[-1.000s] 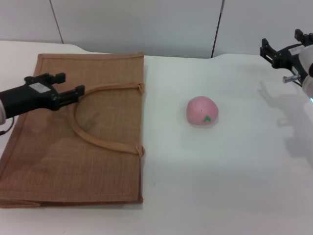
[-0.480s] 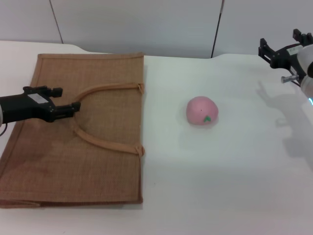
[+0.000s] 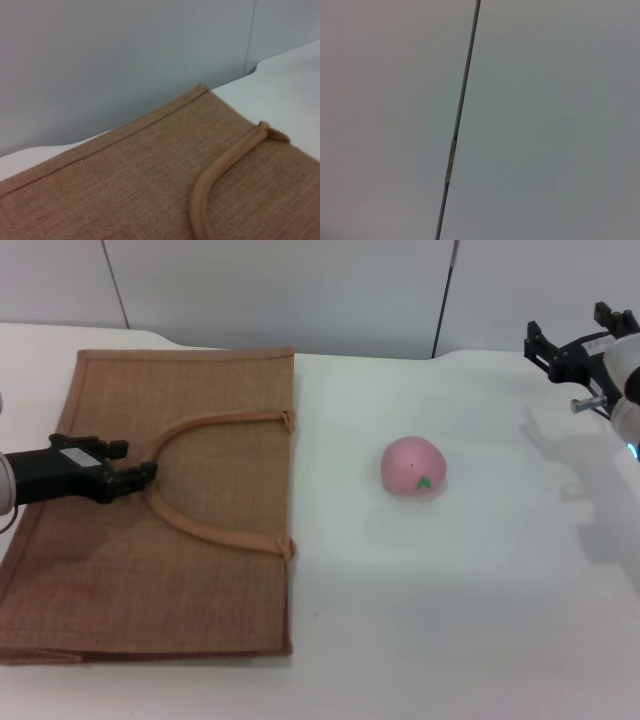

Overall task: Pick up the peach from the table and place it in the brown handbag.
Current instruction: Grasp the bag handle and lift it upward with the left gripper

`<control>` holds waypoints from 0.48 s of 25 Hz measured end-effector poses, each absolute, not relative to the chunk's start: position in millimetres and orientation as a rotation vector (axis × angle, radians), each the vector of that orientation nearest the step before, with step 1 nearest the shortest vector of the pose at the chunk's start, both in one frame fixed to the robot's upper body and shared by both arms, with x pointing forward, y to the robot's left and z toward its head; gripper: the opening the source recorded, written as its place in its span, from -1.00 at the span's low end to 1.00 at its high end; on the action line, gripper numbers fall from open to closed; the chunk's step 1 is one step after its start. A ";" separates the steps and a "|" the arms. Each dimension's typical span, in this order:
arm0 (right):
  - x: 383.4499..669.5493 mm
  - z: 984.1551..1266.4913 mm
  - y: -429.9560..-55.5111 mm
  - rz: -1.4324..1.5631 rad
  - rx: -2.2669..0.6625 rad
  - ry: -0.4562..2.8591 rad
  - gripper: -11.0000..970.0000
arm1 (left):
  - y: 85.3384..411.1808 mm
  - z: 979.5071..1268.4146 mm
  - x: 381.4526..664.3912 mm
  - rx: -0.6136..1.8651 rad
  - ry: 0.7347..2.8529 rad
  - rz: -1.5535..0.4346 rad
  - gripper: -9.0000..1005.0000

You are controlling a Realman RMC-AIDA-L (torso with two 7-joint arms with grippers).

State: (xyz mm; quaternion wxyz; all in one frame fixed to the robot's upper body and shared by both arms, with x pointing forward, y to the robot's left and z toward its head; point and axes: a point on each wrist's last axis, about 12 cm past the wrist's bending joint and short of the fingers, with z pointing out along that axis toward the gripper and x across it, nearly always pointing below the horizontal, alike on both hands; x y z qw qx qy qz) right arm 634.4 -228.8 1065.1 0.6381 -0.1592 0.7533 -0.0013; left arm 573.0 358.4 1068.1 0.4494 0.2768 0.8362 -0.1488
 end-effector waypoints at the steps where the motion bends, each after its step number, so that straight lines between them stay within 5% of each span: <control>1: 634.4 1065.1 -228.8 -0.003 -0.363 1.719 0.84 | 359.1 1067.5 573.6 0.680 2.072 -0.358 0.25; 12: 635.3 1066.2 -227.6 -0.001 -0.365 1.718 0.84 | 353.7 1076.2 590.3 0.681 2.057 -0.311 0.12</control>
